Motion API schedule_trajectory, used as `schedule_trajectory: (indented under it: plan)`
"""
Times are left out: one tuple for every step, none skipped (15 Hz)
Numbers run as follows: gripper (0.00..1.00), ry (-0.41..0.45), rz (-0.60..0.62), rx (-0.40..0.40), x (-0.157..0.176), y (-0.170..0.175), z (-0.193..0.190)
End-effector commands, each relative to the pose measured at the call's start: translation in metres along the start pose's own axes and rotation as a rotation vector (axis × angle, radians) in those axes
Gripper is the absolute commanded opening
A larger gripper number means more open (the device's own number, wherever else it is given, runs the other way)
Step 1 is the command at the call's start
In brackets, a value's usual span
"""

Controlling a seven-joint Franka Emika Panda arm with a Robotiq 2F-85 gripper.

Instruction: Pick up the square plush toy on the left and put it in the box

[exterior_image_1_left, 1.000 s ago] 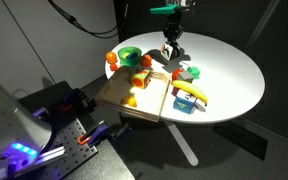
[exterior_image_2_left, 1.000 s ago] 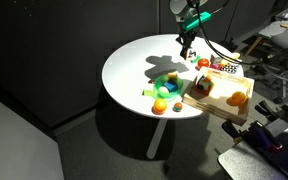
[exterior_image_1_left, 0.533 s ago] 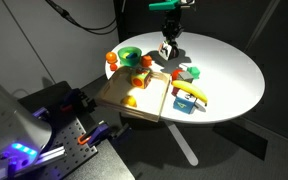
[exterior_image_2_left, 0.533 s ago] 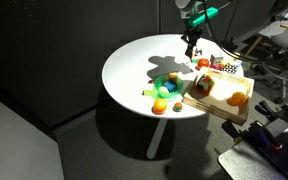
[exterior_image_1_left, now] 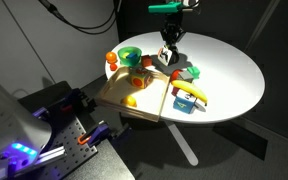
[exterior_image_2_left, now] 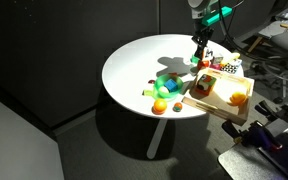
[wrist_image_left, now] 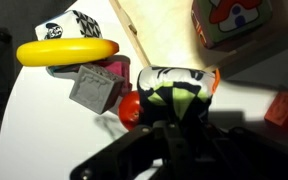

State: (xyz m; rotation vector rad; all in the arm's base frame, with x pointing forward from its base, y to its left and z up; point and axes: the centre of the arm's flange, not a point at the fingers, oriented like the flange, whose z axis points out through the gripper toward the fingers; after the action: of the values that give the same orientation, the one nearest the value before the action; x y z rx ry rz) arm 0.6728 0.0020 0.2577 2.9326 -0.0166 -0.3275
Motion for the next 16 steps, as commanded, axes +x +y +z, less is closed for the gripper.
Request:
schedule_trajectory:
  plan:
    - [0.06,0.039,-0.044,-0.007,-0.04,0.016,0.009]
    - [0.06,0.05,-0.051,-0.006,-0.045,0.018,0.012]
    - [0.06,0.062,-0.058,-0.003,-0.051,0.02,0.016]
    - [0.06,0.074,-0.065,0.0,-0.057,0.022,0.02]
    - [0.06,0.09,-0.071,0.004,-0.062,0.023,0.024]
    - [0.06,0.099,-0.077,0.006,-0.068,0.024,0.028]
    - [0.06,0.108,-0.083,0.008,-0.074,0.026,0.033]
    - [0.06,0.111,-0.091,0.013,-0.081,0.027,0.037]
    - [0.06,0.114,-0.098,0.016,-0.087,0.028,0.041]
    - [0.06,0.117,-0.102,0.019,-0.093,0.03,0.044]
    - [0.06,0.118,-0.109,0.021,-0.099,0.031,0.048]
    - [0.06,0.114,-0.113,0.024,-0.104,0.033,0.05]
    - [0.06,0.11,-0.111,0.026,-0.107,0.034,0.051]
    - [0.25,0.105,-0.111,0.028,-0.11,0.035,0.052]
    - [0.4,0.093,-0.106,0.031,-0.111,0.035,0.052]
    - [0.47,0.086,-0.1,0.033,-0.112,0.036,0.051]
